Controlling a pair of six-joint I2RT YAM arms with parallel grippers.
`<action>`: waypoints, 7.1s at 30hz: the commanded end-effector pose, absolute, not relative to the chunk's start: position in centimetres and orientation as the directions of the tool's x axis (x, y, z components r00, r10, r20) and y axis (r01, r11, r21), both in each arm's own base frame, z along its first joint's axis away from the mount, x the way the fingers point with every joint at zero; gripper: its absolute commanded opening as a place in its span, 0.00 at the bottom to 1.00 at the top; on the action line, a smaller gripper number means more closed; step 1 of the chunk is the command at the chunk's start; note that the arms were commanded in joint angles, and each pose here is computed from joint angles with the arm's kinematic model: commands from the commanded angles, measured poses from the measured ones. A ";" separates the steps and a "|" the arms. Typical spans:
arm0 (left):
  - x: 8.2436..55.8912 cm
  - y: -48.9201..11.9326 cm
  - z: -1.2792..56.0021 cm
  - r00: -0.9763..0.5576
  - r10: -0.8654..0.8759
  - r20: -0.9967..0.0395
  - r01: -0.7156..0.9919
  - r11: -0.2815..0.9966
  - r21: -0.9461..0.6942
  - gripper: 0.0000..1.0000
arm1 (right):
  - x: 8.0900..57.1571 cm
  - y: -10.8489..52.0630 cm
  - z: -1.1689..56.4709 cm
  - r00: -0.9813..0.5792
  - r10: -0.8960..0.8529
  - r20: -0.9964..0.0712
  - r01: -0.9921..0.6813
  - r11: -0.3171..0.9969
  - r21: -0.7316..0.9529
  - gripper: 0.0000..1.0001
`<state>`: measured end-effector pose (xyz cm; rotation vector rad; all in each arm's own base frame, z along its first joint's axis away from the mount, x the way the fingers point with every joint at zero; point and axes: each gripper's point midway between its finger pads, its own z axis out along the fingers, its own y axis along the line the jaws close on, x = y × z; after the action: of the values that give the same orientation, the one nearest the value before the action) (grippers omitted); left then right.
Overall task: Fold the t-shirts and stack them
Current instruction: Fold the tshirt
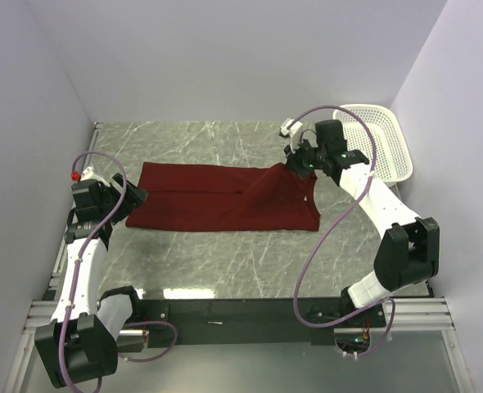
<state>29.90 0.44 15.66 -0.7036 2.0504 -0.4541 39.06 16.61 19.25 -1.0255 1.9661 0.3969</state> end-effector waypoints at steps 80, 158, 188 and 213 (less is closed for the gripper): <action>30.4 -2.3 16.0 -0.509 -0.590 -0.626 -0.137 0.774 -0.618 0.82 | 29.0 21.8 3.5 -0.651 -0.627 -0.427 -0.753 0.603 0.263 0.45; 30.5 -3.5 15.7 -0.552 -0.575 -0.603 -0.078 0.756 -0.650 0.82 | 37.5 24.9 14.3 0.031 -0.956 -0.293 -0.702 0.188 -0.687 0.00; 35.1 -27.4 15.2 -0.736 -0.043 -0.675 0.601 0.418 -0.681 0.76 | 31.1 26.0 13.9 0.120 -0.847 -0.518 -0.866 0.166 -0.471 0.00; 34.0 -32.3 14.4 -0.656 0.098 -0.748 0.753 0.152 -0.640 0.74 | 31.9 25.7 14.7 0.088 -0.794 -0.602 -0.889 0.210 -0.407 0.00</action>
<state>33.38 -31.22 12.15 0.6984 2.0189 -1.5439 31.23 25.04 11.81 -1.6497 1.7645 0.1331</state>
